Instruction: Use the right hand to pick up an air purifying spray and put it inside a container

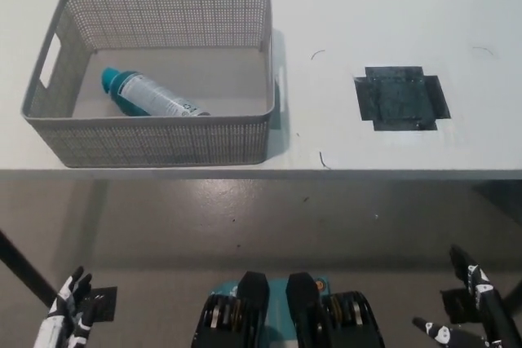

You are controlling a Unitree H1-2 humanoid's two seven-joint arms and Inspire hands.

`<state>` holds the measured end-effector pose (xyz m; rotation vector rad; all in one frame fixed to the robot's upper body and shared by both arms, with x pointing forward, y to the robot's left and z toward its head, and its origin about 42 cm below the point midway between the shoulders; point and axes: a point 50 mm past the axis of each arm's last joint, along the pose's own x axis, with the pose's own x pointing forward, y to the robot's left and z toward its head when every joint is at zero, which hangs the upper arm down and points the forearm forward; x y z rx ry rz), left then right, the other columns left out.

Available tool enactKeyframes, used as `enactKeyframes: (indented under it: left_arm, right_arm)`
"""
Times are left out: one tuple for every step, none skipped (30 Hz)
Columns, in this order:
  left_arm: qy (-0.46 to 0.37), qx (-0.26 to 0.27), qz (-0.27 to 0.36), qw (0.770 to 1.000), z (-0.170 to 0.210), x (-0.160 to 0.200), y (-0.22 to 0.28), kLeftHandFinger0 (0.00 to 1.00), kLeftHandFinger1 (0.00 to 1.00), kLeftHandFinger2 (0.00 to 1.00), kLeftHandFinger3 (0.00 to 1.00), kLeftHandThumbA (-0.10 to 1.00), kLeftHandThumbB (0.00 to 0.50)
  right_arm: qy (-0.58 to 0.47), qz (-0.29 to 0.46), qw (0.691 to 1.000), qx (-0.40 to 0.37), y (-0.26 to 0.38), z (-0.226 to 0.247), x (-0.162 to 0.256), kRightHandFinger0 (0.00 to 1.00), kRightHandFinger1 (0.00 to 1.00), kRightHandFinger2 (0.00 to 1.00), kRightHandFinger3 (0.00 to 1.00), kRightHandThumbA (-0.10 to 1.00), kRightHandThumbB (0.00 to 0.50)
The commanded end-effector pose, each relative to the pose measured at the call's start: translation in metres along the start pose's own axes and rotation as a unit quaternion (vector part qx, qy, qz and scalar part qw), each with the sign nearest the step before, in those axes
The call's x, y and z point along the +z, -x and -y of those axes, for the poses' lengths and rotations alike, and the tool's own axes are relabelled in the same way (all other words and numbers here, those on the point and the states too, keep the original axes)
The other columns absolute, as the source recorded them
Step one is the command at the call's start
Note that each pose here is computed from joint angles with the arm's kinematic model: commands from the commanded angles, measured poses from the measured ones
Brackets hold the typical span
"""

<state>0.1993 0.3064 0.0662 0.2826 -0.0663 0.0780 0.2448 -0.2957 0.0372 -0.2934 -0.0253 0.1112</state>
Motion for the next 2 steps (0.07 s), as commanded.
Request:
enactKeyframes:
  left_arm:
    - [0.011,0.017,0.039,0.999,0.0005,0.0072,-0.0087,0.77,0.97,1.00,1.00,0.88,0.253]
    - [0.012,0.018,0.042,0.999,0.0003,0.0079,-0.0105,0.77,0.97,1.00,1.00,0.87,0.249]
  right_arm:
    - [0.013,0.050,0.999,-0.017,0.0033,0.0196,0.0099,1.00,1.00,1.00,1.00,1.00,0.196]
    - [0.010,0.052,0.998,-0.019,0.0011,0.0203,0.0111,1.00,1.00,1.00,1.00,1.00,0.198]
